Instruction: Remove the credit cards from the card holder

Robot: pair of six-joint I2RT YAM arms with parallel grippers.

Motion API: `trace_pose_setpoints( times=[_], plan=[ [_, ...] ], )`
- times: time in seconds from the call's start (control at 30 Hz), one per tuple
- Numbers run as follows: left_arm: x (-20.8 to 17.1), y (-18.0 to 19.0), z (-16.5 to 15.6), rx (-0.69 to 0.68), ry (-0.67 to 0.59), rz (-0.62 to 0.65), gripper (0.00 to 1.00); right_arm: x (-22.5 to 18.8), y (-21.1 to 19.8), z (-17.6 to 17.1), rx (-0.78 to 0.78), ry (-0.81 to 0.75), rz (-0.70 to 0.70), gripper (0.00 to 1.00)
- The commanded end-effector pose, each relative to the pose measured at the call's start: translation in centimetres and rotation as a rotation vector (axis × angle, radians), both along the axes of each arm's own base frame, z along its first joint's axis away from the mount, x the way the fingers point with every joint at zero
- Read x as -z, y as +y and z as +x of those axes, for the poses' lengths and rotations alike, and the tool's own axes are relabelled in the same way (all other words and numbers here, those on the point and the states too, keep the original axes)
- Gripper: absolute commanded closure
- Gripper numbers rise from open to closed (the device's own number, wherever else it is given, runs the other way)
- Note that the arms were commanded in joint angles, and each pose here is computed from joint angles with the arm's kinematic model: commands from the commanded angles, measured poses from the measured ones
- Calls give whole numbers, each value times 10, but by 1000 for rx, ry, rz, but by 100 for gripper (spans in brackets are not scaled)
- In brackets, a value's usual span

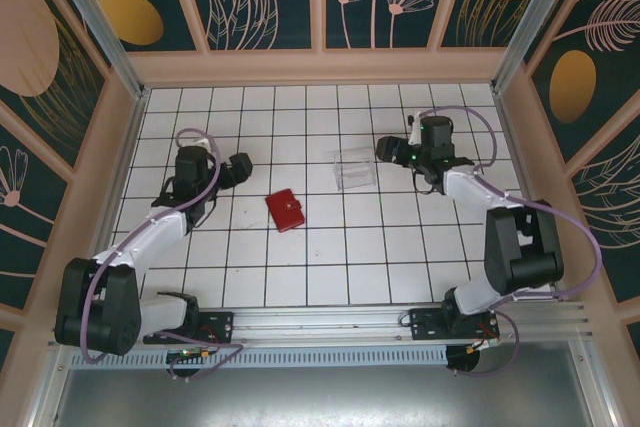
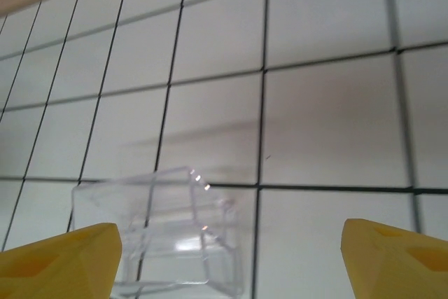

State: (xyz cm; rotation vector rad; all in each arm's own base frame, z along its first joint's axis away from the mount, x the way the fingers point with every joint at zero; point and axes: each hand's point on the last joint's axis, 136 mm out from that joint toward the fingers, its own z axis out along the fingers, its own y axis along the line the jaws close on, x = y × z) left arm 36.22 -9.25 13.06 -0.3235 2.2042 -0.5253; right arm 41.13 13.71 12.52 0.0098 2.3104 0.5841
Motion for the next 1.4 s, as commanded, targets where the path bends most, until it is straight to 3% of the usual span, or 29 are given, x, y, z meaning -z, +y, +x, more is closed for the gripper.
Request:
trace_pose_setpoints(
  times=[0.0,0.27,0.67,1.1,1.37],
  plan=[
    [6,-23,-12,54,79,-53,6,15,31,-9,-91,128,78,18],
    [34,-42,-31,108,188,-58,5,40,61,-14,-170,211,117,18],
    [52,-47,-33,142,262,-9,7,32,105,-33,-270,236,153,19],
    [81,-82,-12,227,393,184,10,22,84,-34,-162,213,13,19],
    [107,-121,-18,374,484,244,21,4,78,-40,-149,184,-3,19]
  ],
)
